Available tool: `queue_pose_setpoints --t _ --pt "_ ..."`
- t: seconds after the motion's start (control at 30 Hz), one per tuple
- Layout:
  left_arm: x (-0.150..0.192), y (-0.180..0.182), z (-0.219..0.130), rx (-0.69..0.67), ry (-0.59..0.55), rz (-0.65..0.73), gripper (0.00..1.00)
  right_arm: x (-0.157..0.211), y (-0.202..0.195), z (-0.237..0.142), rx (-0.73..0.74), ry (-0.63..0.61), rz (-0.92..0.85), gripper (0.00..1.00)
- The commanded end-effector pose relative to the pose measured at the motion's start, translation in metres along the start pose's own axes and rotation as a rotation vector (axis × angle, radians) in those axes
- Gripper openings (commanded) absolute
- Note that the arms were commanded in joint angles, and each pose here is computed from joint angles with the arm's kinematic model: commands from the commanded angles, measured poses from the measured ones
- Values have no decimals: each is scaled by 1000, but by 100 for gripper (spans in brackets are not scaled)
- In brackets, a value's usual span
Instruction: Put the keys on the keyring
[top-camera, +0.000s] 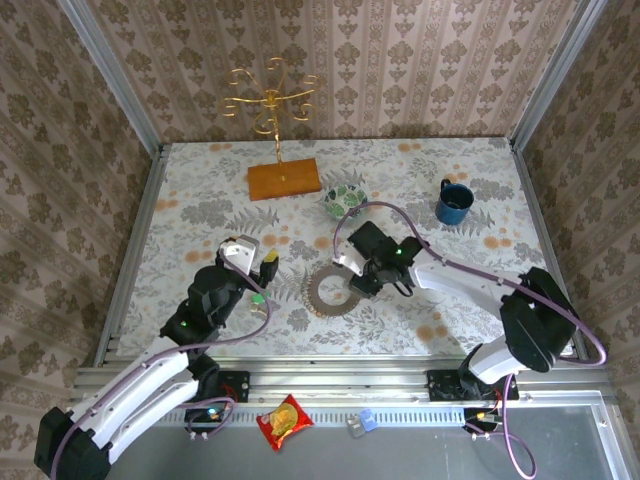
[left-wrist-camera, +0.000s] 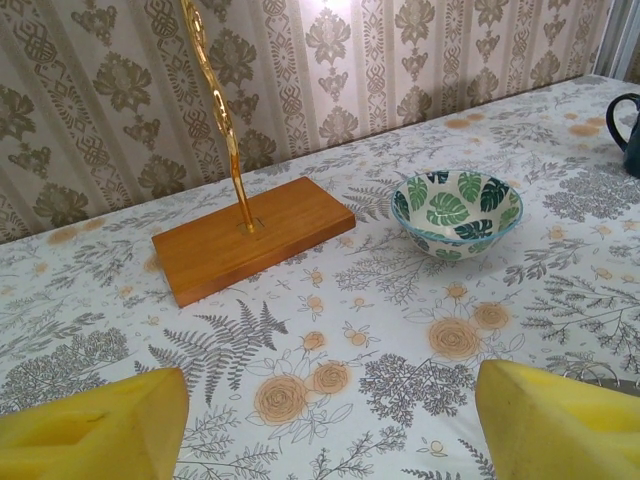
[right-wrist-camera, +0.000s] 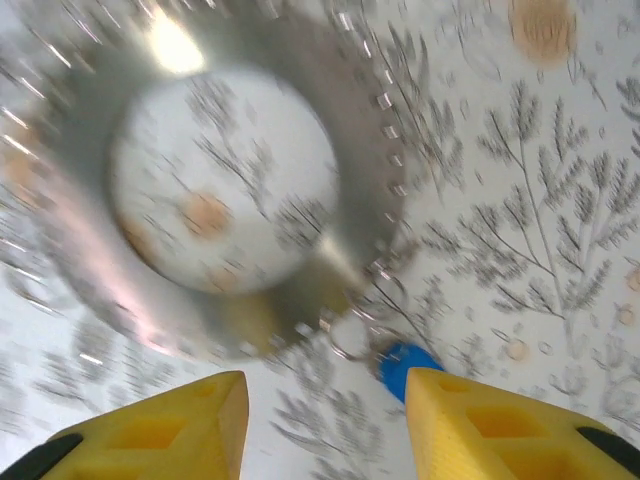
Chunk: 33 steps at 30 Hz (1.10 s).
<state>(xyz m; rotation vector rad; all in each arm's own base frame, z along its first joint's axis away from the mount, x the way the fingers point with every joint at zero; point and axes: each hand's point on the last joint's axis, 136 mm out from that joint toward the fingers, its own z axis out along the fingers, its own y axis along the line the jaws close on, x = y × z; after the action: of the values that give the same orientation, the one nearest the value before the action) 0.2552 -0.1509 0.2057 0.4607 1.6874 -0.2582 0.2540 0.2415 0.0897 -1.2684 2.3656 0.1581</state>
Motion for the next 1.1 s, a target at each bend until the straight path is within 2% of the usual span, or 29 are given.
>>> queue_pose_setpoints --t 0.0,0.1,0.23,0.5,1.07 --pt "-15 0 1 6 -56 -74 76 -4 30 1 -86 -37 358 48" --pt "-11 -2 4 13 -53 -104 76 3 36 6 -93 5 574 48" --pt "-6 -4 8 21 -35 -127 75 12 40 15 -103 32 711 45" --pt "0 -7 10 30 -12 -150 75 25 65 38 -218 133 737 42" --pt "2 -7 9 33 -7 -149 75 43 74 52 -235 217 722 27"
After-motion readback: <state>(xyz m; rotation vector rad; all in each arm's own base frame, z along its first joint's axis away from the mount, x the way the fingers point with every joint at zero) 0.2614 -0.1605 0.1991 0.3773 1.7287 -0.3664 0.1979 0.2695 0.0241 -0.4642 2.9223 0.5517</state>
